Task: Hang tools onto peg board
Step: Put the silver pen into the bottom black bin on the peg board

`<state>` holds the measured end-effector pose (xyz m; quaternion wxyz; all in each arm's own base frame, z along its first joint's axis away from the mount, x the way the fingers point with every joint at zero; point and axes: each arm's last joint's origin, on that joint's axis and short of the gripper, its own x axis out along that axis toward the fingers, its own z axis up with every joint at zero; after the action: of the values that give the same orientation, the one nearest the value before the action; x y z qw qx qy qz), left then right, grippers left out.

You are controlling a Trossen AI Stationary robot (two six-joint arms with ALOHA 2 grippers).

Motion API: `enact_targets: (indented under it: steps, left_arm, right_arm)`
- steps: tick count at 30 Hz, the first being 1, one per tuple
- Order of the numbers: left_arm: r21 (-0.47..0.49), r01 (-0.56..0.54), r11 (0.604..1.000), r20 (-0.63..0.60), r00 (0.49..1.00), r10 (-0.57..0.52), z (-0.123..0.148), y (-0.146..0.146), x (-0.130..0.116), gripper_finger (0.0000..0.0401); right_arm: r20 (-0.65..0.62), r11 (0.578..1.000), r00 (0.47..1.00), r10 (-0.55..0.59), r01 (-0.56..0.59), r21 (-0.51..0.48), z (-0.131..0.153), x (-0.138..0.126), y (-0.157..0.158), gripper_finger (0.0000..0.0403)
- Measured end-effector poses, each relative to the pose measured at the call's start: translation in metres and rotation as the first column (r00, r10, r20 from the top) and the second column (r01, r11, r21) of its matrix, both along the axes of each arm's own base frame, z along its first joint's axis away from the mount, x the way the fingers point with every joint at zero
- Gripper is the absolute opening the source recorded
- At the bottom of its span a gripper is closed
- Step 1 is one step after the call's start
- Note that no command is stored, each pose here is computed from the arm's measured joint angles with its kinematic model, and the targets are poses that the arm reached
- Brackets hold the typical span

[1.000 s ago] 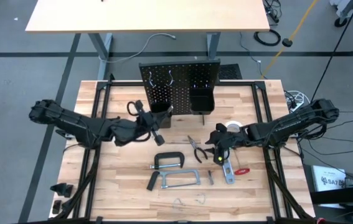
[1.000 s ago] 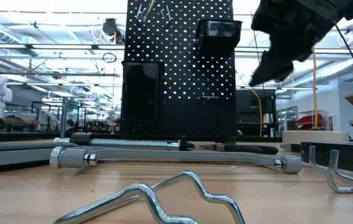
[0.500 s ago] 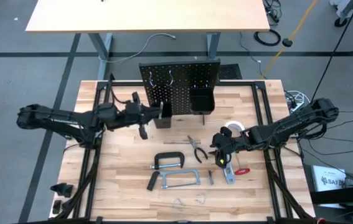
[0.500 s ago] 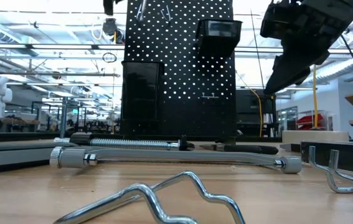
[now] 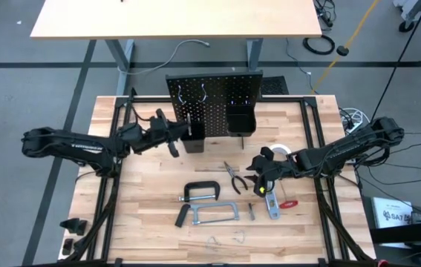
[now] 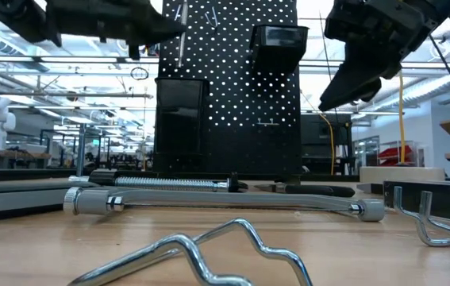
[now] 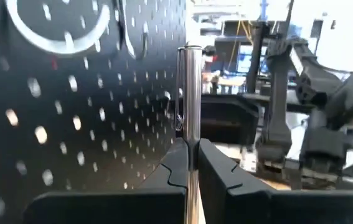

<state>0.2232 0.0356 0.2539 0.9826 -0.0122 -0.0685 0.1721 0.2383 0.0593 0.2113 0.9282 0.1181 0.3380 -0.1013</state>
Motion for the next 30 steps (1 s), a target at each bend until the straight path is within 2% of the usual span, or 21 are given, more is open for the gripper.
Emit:
enact_targets:
  steps: [3, 14, 26, 30]
  left_arm:
    - [-0.016, -0.018, 1.0, -0.052, 0.999, 0.017, -0.012, 0.004, 0.004, 0.0012]
    - [-0.04, -0.056, 0.998, -0.081, 0.995, 0.053, -0.03, 0.014, 0.018, 0.0012]
    - [-0.06, -0.055, 0.997, -0.079, 0.996, 0.05, -0.033, 0.014, 0.02, 0.0013]
    - [-0.064, -0.039, 0.997, -0.078, 0.996, 0.034, -0.033, 0.014, 0.02, 0.0029]
  right_arm:
    - [0.006, 1.0, 1.0, 0.012, -0.012, -0.012, 0.001, 0.0, 0.0, 0.0153]
    - [0.003, 0.999, 1.0, 0.022, -0.022, -0.024, 0.001, 0.0, 0.0, 0.0153]
    - [0.002, 0.999, 1.0, 0.022, -0.022, -0.024, 0.0, 0.0, 0.0, 0.0153]
    - [0.002, 1.0, 1.0, 0.021, -0.021, -0.024, 0.0, 0.0, 0.0, 0.0153]
